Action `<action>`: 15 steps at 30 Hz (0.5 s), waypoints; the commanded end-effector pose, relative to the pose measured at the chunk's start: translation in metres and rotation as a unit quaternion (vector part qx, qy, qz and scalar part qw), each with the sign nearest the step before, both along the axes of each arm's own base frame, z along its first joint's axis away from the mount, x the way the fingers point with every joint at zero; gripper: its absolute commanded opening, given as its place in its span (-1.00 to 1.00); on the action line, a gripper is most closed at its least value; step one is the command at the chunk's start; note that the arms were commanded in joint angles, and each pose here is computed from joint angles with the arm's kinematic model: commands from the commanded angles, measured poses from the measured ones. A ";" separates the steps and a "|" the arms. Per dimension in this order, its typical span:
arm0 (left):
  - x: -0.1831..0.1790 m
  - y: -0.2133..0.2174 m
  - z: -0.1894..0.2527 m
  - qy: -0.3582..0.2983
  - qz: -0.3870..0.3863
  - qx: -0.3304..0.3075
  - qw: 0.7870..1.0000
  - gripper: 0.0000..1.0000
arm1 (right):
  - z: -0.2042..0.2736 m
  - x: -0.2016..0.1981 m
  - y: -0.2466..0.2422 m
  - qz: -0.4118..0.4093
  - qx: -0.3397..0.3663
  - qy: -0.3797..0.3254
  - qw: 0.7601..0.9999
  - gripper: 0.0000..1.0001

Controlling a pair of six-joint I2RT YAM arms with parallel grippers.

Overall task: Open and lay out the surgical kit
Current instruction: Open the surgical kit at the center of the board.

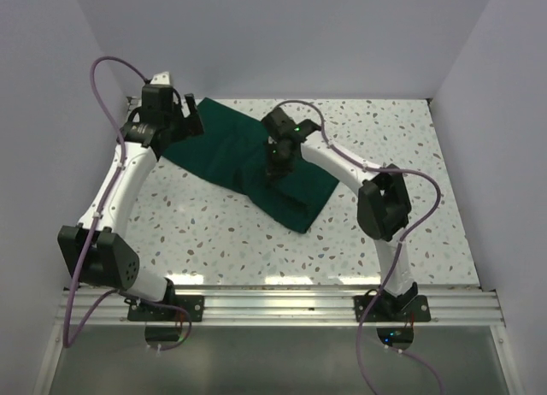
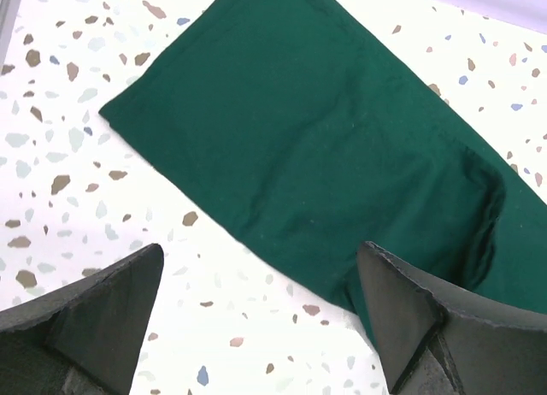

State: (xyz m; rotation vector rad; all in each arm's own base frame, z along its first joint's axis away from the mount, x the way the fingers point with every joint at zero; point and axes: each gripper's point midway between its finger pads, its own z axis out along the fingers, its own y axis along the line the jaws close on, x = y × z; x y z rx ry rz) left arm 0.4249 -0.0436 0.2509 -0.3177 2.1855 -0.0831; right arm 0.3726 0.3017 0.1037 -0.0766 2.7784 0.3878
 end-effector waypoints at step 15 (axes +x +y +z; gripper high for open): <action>-0.143 0.032 0.064 -0.073 0.085 -0.047 0.993 0.99 | 0.026 -0.336 0.043 0.250 0.097 0.007 0.963 -1.00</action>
